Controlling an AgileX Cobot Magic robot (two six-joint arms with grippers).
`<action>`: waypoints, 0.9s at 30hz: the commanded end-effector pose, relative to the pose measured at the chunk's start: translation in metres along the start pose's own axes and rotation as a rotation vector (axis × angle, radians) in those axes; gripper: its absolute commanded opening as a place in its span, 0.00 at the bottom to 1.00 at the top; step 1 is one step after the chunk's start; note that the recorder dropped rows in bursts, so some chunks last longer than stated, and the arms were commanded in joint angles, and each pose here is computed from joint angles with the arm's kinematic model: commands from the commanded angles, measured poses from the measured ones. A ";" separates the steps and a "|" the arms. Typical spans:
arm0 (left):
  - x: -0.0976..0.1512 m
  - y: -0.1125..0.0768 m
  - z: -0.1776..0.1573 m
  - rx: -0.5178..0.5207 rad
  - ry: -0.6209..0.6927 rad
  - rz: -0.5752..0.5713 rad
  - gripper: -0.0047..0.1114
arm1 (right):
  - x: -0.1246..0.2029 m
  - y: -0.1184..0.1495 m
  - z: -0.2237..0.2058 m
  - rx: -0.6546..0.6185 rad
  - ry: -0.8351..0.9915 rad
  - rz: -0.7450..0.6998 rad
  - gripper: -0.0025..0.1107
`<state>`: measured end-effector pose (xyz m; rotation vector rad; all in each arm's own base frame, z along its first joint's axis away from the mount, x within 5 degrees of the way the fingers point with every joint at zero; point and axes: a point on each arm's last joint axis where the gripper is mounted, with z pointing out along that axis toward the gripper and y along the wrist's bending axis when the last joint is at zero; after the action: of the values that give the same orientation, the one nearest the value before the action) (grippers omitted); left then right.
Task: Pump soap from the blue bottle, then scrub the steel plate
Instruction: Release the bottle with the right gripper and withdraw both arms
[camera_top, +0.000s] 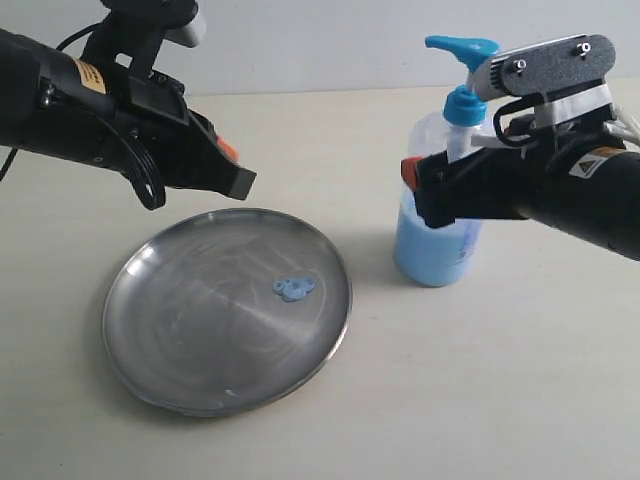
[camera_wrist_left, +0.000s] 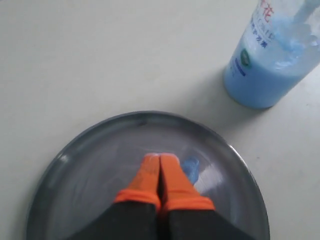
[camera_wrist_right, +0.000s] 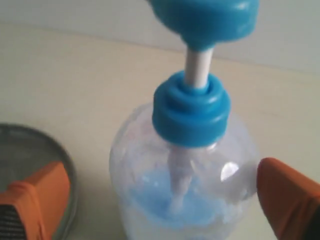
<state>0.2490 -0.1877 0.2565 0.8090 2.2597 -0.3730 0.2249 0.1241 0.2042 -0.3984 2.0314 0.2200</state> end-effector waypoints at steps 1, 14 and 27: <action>0.004 -0.004 0.000 0.029 0.050 -0.021 0.04 | 0.010 0.011 -0.015 -0.138 0.183 -0.058 0.85; 0.008 -0.005 0.000 0.042 0.091 0.036 0.04 | 0.024 0.014 -0.041 -0.253 0.570 -0.227 0.74; 0.016 -0.004 0.016 0.051 0.156 0.059 0.04 | -0.007 -0.006 -0.079 -0.073 0.413 -0.171 0.23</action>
<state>0.2441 -0.1878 0.2424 0.9429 2.3450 -0.3509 0.1701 0.0991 0.2344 -0.7273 2.4365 0.1071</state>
